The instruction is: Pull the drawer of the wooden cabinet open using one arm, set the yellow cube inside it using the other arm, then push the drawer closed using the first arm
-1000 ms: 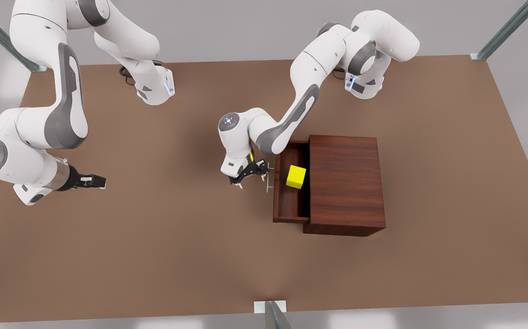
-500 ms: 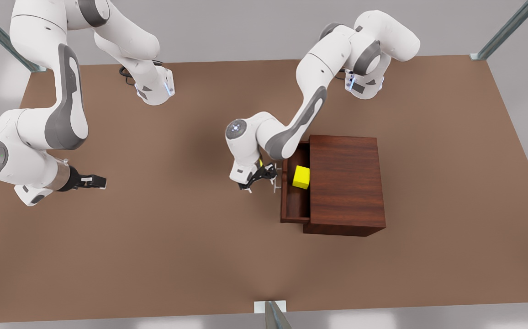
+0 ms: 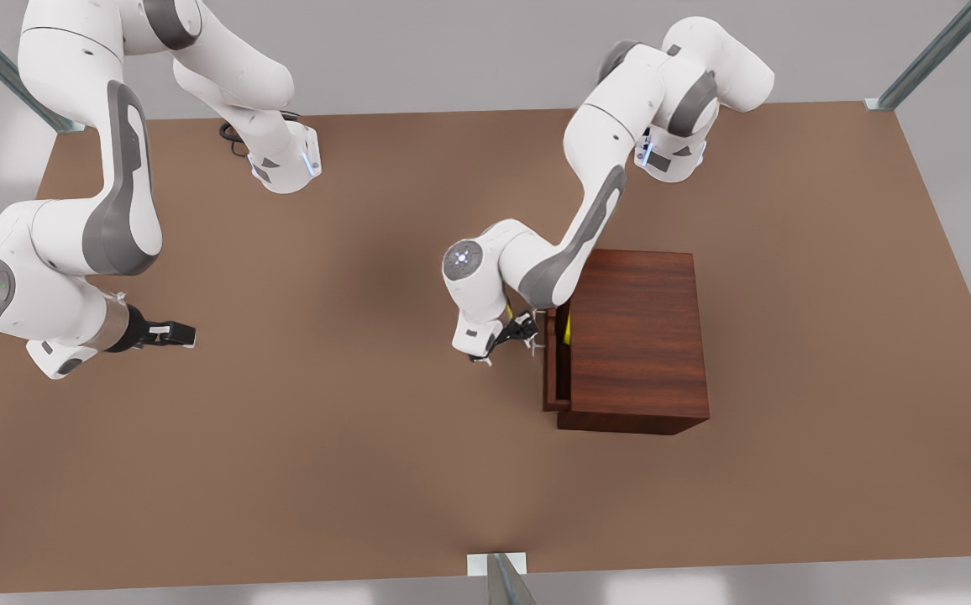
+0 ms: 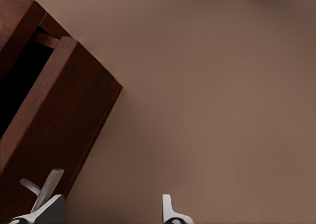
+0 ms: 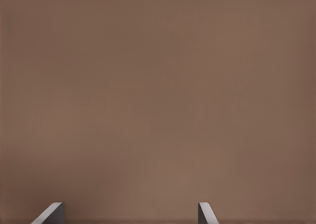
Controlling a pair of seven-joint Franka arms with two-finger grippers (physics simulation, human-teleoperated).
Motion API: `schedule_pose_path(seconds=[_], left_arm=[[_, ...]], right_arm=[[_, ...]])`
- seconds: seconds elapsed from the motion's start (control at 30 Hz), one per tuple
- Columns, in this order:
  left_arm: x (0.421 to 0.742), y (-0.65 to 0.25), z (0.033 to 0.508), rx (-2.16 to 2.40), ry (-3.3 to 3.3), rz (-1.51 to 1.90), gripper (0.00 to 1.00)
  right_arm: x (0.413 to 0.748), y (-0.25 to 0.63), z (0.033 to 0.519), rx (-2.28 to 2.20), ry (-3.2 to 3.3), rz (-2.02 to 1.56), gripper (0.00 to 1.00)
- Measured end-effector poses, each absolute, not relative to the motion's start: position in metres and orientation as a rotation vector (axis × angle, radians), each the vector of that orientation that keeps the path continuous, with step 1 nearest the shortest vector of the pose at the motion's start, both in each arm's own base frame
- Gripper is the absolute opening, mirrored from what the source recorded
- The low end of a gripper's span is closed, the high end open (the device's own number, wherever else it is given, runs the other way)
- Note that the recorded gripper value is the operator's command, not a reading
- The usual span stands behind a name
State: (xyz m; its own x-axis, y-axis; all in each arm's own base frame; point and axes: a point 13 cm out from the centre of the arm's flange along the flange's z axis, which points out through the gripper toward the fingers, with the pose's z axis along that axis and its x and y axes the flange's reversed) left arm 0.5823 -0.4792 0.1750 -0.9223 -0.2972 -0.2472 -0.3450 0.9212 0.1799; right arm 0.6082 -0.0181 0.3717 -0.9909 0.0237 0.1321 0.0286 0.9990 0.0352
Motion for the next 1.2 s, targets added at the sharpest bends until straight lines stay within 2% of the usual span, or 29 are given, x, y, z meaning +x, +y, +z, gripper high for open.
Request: schedule_pose_path(seconds=[0.57,0.63,0.73,0.77,0.8,0.83,0.87,0.9,1.2], left_arm=[[0.595,-0.433,0.179,-0.542,2.930,0.399,1.00],[0.603,-0.427,0.218,-0.587,2.934,0.338,1.00],[0.625,-0.344,0.386,-0.792,2.921,0.126,1.00],[0.627,-0.299,0.422,-0.853,2.933,0.097,1.00],[0.629,-0.233,0.436,-0.951,2.968,0.075,1.00],[0.616,-0.168,0.434,-1.045,3.012,0.057,1.00],[0.584,-0.125,0.423,-1.084,3.057,0.034,1.00],[0.580,-0.101,0.430,-1.062,3.052,0.014,1.00],[0.584,-0.108,0.436,-0.561,3.172,-0.074,1.00]], right_arm=[[0.609,-0.018,0.372,-0.036,-3.010,-0.056,1.00],[0.608,-0.018,0.372,-0.036,-3.010,-0.056,1.00],[0.608,-0.018,0.372,-0.035,-3.009,-0.056,1.00],[0.608,-0.018,0.372,-0.035,-3.009,-0.056,1.00],[0.608,-0.018,0.372,-0.035,-3.010,-0.056,1.00],[0.608,-0.018,0.372,-0.035,-3.010,-0.056,1.00],[0.609,-0.018,0.372,-0.035,-3.010,-0.056,1.00],[0.609,-0.018,0.372,-0.035,-3.010,-0.056,1.00],[0.609,-0.019,0.372,-0.035,-3.010,-0.056,1.00]])
